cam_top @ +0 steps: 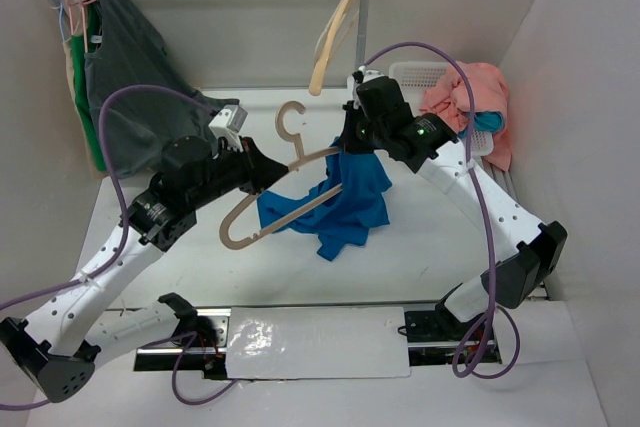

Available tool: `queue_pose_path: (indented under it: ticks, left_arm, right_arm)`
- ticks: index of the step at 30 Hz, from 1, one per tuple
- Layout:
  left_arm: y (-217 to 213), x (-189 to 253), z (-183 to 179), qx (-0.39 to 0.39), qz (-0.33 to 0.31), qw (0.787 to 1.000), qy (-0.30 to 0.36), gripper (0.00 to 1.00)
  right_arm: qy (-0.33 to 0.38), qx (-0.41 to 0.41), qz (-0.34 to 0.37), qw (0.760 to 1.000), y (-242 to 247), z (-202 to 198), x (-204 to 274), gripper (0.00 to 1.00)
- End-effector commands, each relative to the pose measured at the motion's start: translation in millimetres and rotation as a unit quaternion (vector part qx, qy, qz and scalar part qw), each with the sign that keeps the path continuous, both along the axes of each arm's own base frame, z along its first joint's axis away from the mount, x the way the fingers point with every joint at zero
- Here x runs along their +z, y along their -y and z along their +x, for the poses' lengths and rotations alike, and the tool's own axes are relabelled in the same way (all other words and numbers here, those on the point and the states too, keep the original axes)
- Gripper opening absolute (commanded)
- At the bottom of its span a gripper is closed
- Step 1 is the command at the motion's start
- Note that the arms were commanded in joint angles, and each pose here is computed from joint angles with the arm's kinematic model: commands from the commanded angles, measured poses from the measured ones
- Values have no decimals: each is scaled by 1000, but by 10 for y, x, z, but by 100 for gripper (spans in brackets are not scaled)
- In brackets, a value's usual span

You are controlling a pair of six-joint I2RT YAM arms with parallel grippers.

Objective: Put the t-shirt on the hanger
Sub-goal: Place tshirt on hanger

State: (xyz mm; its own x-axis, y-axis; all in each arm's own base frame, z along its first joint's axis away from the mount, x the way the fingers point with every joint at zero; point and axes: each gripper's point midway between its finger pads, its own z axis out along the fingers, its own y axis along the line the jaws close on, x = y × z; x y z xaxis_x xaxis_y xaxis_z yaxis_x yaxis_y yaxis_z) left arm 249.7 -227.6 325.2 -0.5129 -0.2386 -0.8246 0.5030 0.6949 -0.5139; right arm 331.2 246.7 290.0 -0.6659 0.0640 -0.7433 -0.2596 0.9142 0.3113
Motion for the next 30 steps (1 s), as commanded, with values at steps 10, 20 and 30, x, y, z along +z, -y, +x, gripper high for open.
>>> queue_pose_path:
  ticks: [10, 20, 30]
  left_arm:
    - [436, 108, 502, 52, -100, 993, 17, 0]
    - [632, -245, 789, 109, -49, 993, 20, 0]
    - [490, 47, 648, 90, -71, 980, 160, 0]
  right_arm:
    - [-5, 20, 16, 1000, -166, -99, -93, 0]
    - [8, 31, 45, 998, -285, -185, 115, 0]
    - [-10, 55, 63, 996, -375, -392, 69, 0]
